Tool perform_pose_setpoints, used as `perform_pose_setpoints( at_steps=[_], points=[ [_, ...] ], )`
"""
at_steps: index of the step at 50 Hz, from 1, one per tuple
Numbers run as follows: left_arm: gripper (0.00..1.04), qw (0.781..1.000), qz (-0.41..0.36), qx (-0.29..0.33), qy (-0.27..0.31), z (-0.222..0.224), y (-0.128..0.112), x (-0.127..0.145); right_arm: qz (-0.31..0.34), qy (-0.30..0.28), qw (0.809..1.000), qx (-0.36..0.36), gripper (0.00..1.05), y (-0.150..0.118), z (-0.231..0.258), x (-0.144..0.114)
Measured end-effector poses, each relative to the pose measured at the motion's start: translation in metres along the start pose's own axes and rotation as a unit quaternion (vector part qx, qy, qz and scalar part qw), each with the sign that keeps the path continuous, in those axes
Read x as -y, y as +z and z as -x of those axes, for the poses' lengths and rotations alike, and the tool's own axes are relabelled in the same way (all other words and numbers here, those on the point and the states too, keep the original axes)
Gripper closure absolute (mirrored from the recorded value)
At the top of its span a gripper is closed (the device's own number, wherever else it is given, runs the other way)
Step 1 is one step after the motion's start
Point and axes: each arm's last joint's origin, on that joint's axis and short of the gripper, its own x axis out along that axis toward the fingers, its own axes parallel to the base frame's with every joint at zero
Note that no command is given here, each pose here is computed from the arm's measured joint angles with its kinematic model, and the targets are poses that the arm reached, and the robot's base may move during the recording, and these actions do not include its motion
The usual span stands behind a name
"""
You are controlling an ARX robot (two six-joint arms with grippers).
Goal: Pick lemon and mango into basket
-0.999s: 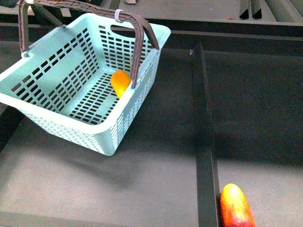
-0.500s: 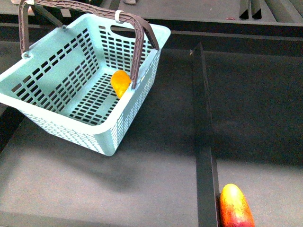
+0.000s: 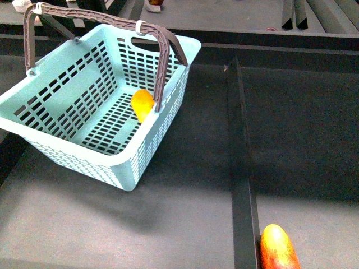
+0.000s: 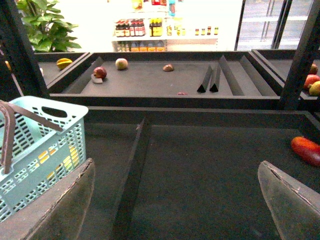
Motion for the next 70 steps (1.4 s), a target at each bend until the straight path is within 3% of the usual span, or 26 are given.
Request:
perform_pose_setpoints(
  at_steps=[21, 70],
  points=[
    [1.01, 1.000, -0.001, -0.005, 0.005, 0.036, -0.019, -0.002, 0.000, 0.000, 1.000, 0.000, 0.09, 0.000, 0.000, 0.000],
    [1.01, 1.000, -0.001, 0.013, 0.005, 0.073, -0.010, -0.002, 0.000, 0.000, 1.000, 0.000, 0.09, 0.000, 0.000, 0.000]
  ],
)
